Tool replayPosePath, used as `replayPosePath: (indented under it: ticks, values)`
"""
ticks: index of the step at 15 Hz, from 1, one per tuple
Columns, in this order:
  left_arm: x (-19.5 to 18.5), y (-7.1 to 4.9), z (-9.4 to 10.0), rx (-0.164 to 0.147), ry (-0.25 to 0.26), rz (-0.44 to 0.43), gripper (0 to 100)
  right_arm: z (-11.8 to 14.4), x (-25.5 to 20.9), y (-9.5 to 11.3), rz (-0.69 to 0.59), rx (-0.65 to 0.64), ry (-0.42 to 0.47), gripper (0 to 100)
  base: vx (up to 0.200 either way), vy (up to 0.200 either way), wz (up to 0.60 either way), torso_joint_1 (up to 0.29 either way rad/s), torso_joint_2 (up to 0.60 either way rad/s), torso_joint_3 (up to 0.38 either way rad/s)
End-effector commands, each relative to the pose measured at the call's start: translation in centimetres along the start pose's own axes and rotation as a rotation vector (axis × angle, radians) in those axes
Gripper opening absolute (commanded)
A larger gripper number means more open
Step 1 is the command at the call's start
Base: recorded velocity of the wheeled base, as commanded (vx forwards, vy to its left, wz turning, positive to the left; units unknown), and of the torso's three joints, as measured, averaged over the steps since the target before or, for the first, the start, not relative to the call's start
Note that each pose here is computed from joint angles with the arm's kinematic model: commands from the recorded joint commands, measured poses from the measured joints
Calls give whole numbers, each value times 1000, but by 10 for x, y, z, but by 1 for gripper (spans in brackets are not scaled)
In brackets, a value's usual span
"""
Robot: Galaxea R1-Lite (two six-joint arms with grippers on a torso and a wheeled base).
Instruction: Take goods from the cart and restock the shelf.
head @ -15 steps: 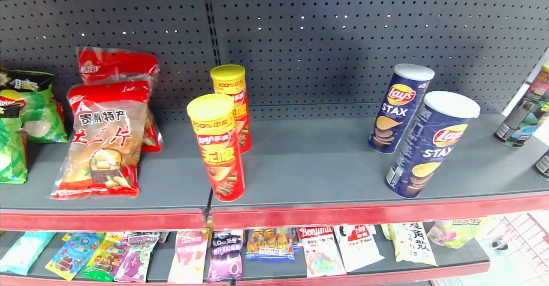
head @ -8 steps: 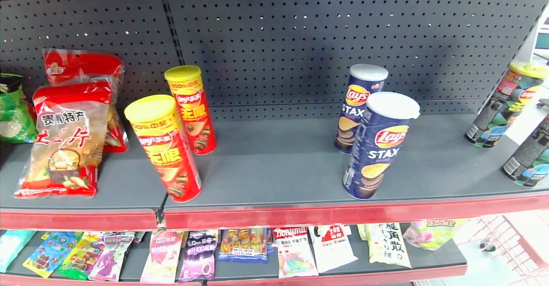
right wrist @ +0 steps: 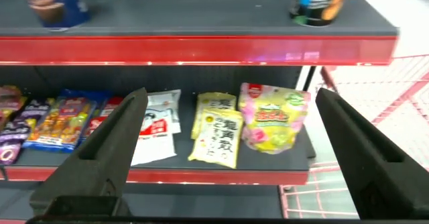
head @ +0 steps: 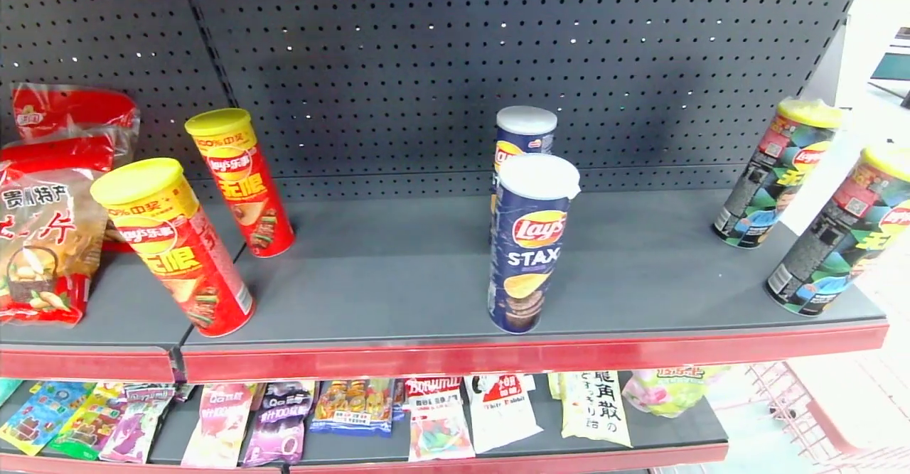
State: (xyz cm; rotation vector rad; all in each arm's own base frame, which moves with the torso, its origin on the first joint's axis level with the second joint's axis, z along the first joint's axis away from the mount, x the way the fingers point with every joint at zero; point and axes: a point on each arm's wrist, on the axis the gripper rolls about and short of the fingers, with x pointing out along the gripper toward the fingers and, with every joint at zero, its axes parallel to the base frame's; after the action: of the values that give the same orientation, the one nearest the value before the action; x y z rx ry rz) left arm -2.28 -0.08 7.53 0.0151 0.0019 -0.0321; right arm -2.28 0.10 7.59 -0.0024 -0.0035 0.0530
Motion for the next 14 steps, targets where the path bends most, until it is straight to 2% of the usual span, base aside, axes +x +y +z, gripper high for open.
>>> replayPosePath:
  ticks: [1,7,14]
  values:
    - [0,0,0,0,-1,0,100,0,0,0,1,-1,0,100,0,-200,0,2,2,2]
    - [0,0,0,0,-1,0,100,0,0,0,1,-1,0,100,0,-200,0,4,2,2]
    - [0,0,0,-1,-1,0,100,0,0,0,1,1,0,100,0,0,0,0,0,0]
